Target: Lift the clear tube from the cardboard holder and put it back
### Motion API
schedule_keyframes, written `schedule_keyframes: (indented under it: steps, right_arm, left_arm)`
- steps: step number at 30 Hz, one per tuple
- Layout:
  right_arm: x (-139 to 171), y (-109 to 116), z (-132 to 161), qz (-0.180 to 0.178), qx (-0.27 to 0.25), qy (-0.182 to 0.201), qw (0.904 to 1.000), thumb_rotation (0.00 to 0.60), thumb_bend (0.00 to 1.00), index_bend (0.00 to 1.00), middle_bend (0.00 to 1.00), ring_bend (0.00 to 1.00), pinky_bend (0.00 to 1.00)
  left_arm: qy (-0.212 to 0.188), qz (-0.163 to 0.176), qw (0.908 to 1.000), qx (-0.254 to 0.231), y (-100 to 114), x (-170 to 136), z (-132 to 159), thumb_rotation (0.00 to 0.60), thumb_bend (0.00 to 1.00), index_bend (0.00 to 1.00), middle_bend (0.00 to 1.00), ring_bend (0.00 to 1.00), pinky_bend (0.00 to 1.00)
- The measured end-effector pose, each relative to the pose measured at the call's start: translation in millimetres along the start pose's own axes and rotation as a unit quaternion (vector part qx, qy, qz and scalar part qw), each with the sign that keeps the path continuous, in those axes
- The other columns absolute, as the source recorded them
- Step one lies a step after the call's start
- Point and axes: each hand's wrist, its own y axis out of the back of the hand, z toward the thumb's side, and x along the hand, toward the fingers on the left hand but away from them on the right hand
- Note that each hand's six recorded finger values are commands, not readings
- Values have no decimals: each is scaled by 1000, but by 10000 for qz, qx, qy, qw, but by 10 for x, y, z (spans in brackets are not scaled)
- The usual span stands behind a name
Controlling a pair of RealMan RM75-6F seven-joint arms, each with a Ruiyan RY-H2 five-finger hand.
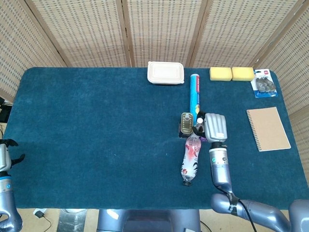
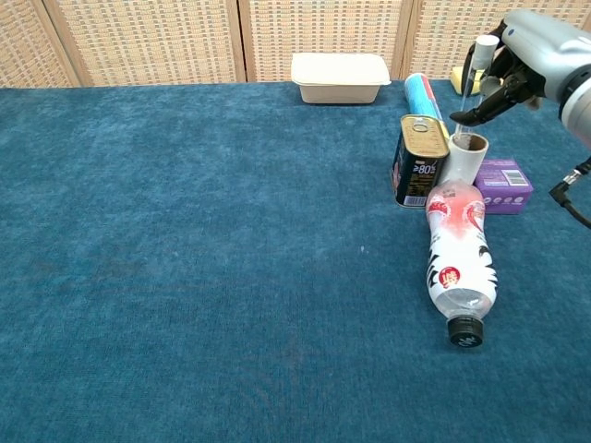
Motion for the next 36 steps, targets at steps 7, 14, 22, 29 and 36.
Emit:
schedule_keyframes:
  steps: [7,14,22,29,36]
  right_arm:
    - [1,9,1,-54,-26,32,10000,600,371,769,921,950,812]
    - [5,24,11,-80,-39,66,9999,600,375,778,931,960,822]
    - [-2,82,44,-183,-123,148,9996,600,375,788,941,972,833]
    - [-17,74,20,-154,-143,122,9997,600,376,789,943,975,833]
    - [-22,107,9,-216,-142,110,9996,600,379,790,945,976,834]
  left_arm:
    - [0,0,10000,0,0,0,0,600,159,478,445,251,340]
    - [0,0,10000,0,0,0,0,600,158,478,445,251,340]
    - [0,-1,10000,-2,0,0,0,600,160,478,445,251,340]
    - [3,-2,10000,0,-1,1,2,600,159,478,445,251,340]
    - [2,-6,10000,-4,0,1,1,600,159,479,445,251,340]
